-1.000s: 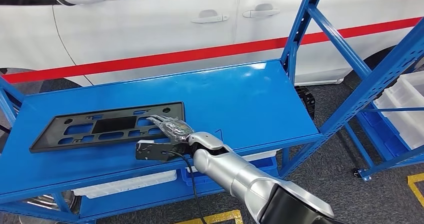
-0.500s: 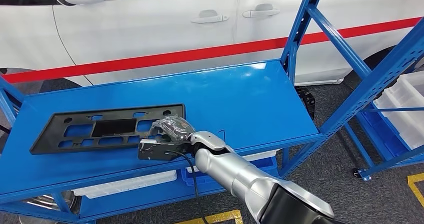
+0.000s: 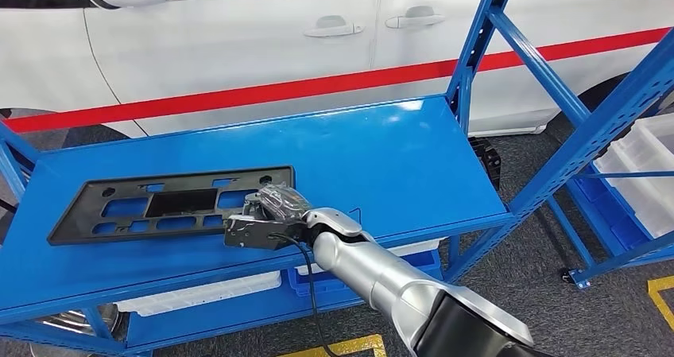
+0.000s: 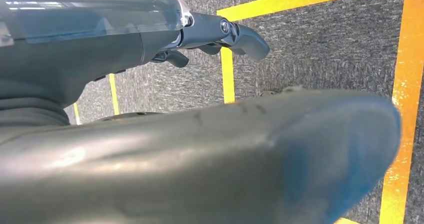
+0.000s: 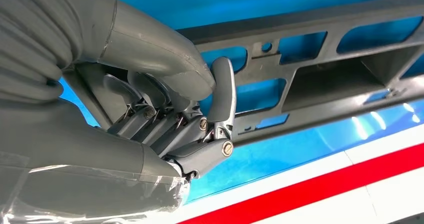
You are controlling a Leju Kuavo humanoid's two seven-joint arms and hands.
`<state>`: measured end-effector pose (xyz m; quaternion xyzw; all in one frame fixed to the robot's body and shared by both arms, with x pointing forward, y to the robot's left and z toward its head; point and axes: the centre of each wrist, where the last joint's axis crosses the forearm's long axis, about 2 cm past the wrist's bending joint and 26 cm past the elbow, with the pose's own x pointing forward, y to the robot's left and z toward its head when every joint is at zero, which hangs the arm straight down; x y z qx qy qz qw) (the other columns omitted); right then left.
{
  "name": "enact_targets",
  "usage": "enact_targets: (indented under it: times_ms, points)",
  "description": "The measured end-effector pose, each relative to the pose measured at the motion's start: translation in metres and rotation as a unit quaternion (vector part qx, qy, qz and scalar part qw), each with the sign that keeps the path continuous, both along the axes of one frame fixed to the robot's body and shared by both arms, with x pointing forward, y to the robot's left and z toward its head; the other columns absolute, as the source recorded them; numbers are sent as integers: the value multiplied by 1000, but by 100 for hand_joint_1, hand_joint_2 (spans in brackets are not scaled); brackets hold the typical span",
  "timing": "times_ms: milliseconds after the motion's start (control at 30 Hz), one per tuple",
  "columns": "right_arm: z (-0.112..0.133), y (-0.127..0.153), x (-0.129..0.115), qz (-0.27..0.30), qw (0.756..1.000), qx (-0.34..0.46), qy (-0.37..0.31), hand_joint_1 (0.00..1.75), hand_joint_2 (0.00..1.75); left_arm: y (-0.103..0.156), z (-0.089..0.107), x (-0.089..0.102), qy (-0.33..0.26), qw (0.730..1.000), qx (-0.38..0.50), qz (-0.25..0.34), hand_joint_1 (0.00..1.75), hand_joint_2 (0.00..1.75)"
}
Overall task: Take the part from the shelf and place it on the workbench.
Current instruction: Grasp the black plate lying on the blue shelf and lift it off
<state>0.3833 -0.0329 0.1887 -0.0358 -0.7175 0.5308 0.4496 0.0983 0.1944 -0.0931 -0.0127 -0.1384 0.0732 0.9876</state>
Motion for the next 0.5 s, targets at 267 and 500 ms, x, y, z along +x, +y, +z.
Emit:
enact_targets:
  times_ms: [267, 500]
  points:
    - [0, -7, 4, -17, 1000, 21, -4, 0, 0, 0, 0, 0, -1, 1000, 2, -5, 0, 0]
    - [22, -2, 9, 13, 998, 64, -5, 0, 0, 0, 0, 0, -1, 1000, 3, -7, 0, 0]
